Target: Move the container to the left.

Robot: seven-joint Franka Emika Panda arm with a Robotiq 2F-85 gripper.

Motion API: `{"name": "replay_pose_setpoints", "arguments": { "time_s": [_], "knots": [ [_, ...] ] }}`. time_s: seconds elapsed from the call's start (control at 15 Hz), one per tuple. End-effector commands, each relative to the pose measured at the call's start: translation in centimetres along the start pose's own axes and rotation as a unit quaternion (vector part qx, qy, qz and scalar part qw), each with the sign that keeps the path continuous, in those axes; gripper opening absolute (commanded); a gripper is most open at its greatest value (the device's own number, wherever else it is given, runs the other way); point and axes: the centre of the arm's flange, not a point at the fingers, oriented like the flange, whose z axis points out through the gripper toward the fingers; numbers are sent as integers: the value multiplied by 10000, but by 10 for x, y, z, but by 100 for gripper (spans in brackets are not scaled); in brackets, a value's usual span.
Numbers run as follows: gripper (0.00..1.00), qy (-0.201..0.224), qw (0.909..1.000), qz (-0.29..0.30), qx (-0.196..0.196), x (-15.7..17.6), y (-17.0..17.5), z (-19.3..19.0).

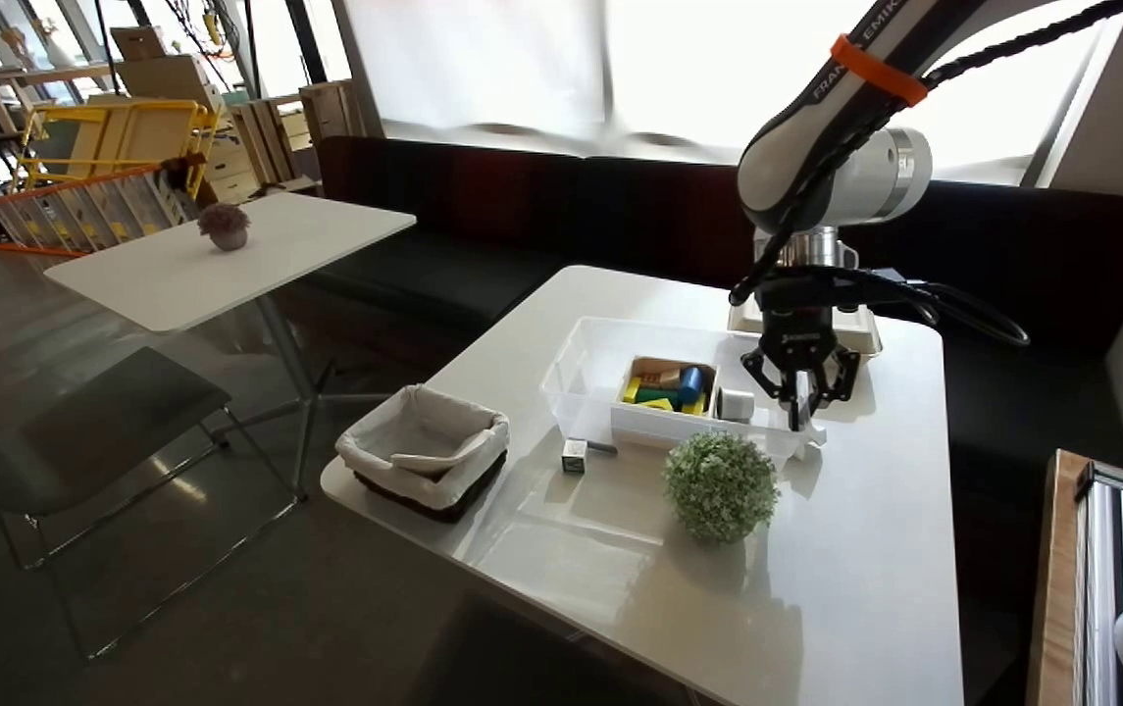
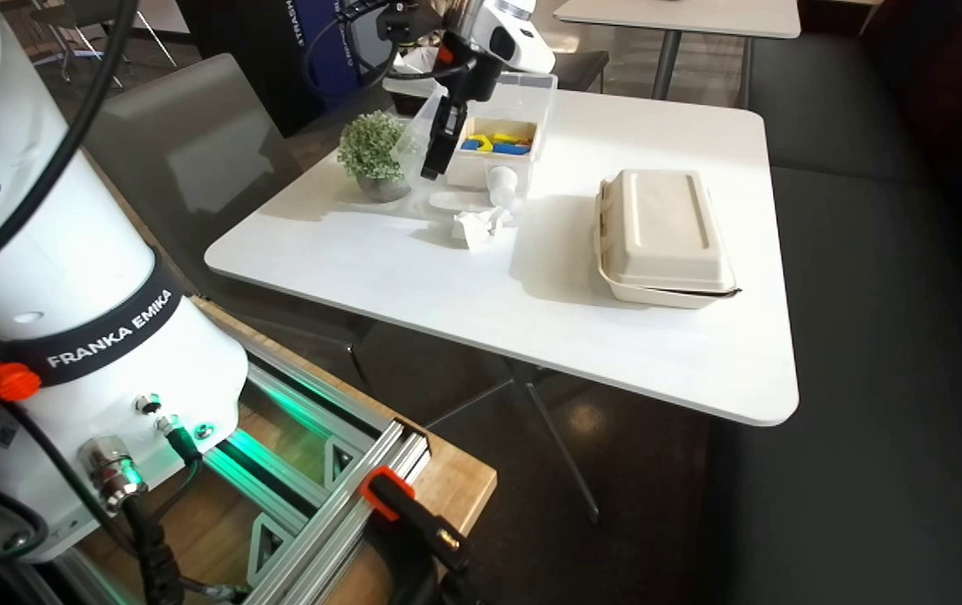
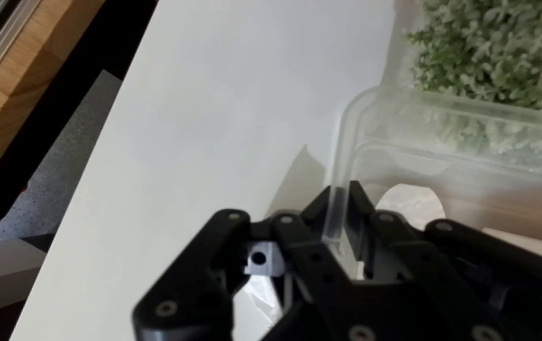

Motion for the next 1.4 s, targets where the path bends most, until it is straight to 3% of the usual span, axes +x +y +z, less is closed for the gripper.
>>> {"name": "replay_pose_setpoints", "arguments": {
  "time_s": [0.0, 0.2, 0.27, 0.33, 0.47, 0.8, 1.0, 1.33],
  "knots": [
    [2, -226, 9997, -34, 60, -14, 2, 7],
    [2, -334, 9994, -53, 94, -17, 0, 8],
    [12, -363, 9993, -44, 68, -17, -1, 8],
    [36, -360, 9993, -86, 54, -15, -1, 8],
    [38, -115, 9992, -343, 188, -13, -4, 2],
    [75, 449, 9915, -1093, 540, -15, -17, -62],
    [98, 1128, 9792, -1553, 663, -6, -24, -114],
    [100, 1960, 9398, -2588, 1067, -2, -40, -187]
  ]
}}
